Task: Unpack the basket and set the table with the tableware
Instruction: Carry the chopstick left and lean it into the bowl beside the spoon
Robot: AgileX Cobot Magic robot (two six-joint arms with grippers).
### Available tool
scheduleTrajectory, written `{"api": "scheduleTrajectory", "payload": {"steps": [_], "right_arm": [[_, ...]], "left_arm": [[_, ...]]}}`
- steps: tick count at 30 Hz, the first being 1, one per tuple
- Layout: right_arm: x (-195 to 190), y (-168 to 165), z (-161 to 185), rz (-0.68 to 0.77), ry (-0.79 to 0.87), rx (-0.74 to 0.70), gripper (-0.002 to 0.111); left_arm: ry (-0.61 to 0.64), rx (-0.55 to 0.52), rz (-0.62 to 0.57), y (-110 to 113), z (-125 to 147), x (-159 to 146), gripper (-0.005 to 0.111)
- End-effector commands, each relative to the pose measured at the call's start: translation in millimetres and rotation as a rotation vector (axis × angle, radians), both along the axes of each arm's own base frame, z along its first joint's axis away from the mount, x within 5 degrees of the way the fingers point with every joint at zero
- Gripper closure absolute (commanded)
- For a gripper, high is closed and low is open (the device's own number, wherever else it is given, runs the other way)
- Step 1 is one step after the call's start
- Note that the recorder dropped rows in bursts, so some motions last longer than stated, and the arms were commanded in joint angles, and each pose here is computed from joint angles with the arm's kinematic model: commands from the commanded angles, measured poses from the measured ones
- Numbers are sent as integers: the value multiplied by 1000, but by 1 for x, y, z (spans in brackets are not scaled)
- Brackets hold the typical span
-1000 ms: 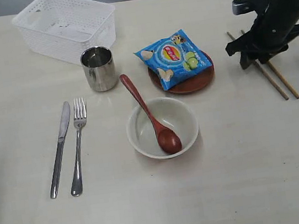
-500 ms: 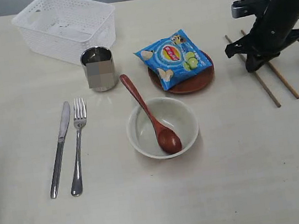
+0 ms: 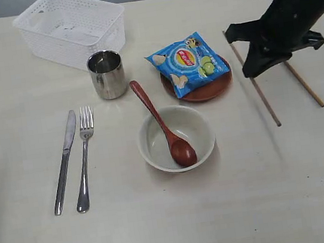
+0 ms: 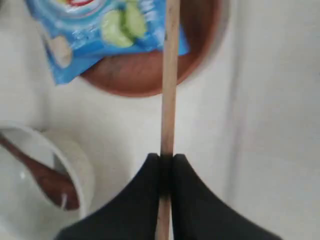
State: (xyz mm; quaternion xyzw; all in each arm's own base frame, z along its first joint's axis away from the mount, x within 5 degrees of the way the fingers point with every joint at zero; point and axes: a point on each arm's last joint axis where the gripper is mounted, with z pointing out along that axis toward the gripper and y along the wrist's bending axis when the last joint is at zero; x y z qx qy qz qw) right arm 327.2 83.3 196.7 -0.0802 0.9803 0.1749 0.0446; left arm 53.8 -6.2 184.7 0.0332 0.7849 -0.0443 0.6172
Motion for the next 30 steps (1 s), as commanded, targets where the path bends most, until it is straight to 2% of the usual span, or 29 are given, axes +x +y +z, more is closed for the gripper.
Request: {"api": "scheduleTrajectory", "payload": {"steps": [1,6,11,14,24,30], "right_arm": [[-29,44,5,87,63,60,109],[-52,92,2,141,78,64,109],[-60,122,2,114,-17,76,109],[-59,128,0,88,-53,66,109],[-66,128,-19,67,13,12,109],[-72,145,-23,45,-6,31,109]], "left_arm": [[-4,-1,2,0,0,0,106],[-4,-1,2,0,0,0,106],[-4,-1,2,0,0,0,106],[-4,-1,2,0,0,0,106],[-4,-1,2,0,0,0,106],[-4,-1,2,0,0,0,106]]}}
